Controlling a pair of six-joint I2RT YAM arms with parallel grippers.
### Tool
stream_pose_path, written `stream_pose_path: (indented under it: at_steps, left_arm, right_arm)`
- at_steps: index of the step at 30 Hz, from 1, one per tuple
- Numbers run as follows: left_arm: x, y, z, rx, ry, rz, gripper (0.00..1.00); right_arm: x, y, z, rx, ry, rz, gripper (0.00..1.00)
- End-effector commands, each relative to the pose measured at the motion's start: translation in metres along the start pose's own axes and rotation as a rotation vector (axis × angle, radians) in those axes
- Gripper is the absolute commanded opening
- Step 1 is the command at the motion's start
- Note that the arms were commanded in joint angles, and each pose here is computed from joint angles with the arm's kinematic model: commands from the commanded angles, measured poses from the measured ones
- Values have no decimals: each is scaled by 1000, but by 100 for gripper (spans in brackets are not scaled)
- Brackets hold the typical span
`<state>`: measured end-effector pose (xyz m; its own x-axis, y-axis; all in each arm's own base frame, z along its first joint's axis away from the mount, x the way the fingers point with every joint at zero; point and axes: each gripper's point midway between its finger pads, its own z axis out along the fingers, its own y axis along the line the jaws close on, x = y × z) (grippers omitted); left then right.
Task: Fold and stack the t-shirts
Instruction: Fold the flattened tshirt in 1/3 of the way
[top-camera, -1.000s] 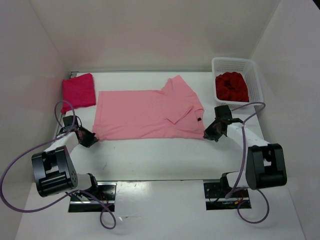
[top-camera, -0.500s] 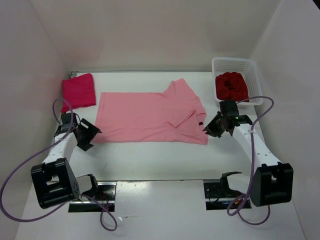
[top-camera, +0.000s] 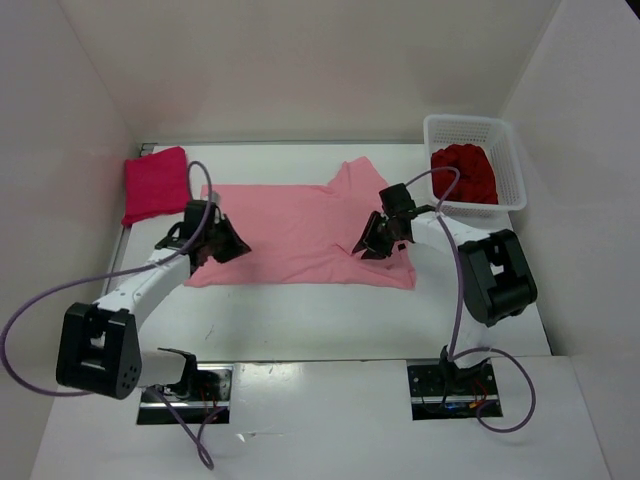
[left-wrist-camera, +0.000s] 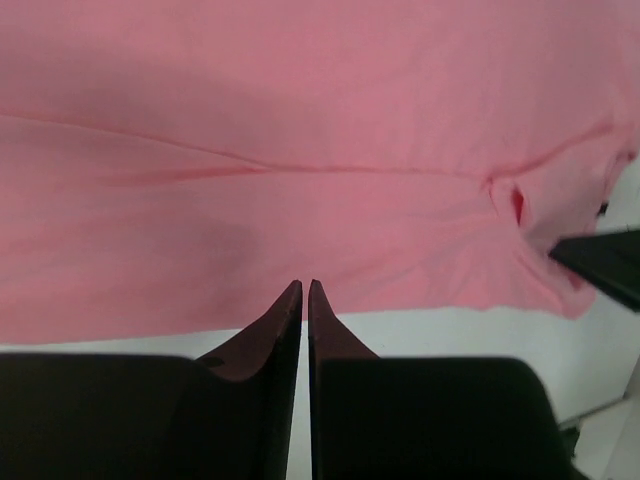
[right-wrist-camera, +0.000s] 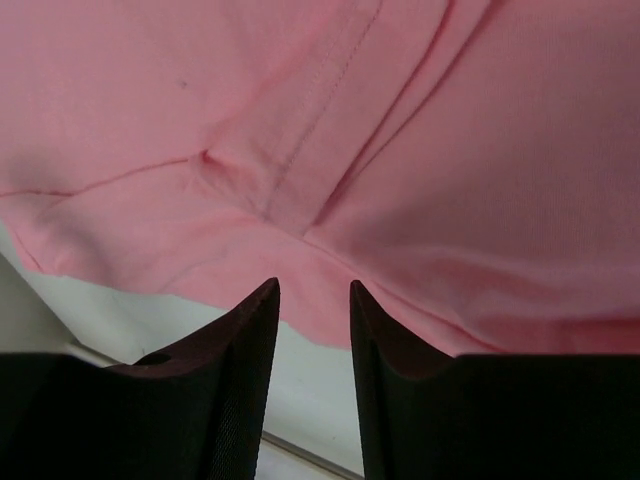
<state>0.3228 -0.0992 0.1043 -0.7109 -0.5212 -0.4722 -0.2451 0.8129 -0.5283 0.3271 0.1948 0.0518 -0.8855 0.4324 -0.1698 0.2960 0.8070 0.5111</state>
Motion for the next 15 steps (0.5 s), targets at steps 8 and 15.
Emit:
stream_pose_path:
  at_steps: [8, 15]
  left_arm:
    - [41, -19, 46, 13, 90, 58, 12]
    - [57, 9, 50, -67, 108, 76, 13]
  right_arm:
    - [-19, 27, 29, -86, -21, -46, 42]
    - [-28, 35, 39, -94, -14, -46, 37]
